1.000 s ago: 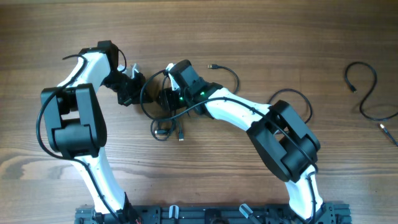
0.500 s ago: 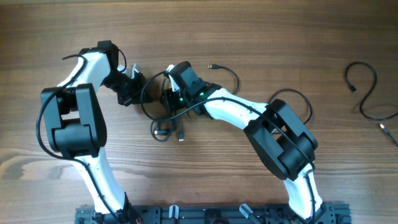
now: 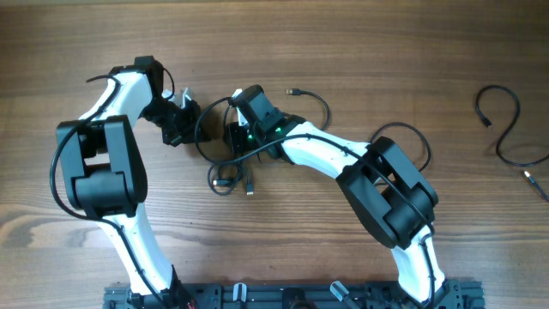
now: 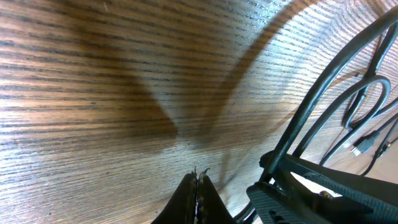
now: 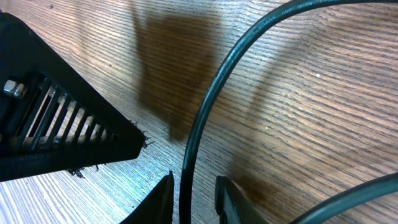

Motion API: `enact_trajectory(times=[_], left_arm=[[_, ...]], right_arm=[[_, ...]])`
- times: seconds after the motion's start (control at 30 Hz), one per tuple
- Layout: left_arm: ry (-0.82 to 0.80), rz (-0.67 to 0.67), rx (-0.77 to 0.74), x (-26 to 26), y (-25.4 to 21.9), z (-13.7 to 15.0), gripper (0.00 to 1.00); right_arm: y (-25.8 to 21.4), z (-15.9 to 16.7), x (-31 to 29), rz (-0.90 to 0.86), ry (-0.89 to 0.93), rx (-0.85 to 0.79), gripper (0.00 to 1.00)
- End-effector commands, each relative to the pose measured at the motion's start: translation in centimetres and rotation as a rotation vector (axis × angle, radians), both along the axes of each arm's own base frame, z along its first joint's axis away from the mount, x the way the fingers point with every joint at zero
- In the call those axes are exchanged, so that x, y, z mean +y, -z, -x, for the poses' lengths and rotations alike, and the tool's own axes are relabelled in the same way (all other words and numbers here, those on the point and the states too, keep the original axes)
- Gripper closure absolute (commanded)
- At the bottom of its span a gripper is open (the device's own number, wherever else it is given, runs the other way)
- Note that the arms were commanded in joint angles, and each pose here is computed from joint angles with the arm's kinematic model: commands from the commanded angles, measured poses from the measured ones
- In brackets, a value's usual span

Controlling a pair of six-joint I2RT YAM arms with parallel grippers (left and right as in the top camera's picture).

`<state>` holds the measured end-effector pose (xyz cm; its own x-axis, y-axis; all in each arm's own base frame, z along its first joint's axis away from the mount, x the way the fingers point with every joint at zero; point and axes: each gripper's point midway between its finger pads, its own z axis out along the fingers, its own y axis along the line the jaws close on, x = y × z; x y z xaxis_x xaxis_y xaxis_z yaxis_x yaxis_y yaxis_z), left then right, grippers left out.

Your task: Untangle cables

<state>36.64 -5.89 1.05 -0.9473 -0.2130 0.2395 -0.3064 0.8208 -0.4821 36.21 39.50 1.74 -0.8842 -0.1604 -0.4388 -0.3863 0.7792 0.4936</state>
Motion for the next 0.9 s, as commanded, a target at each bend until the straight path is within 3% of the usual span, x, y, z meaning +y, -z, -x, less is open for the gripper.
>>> enact_trajectory(times=[0.0, 0.87], left_arm=[[0.005, -0.005, 0.005, 0.0, 0.3, 0.1, 0.95], [0.005, -0.005, 0.006, 0.0, 0.3, 0.1, 0.95]], right_arm=[[1.2, 0.4, 0.0, 0.007, -0.001, 0.031, 0.78], [1.4, 1.7, 0.1, -0.008, -0.036, 0.094, 0.78]])
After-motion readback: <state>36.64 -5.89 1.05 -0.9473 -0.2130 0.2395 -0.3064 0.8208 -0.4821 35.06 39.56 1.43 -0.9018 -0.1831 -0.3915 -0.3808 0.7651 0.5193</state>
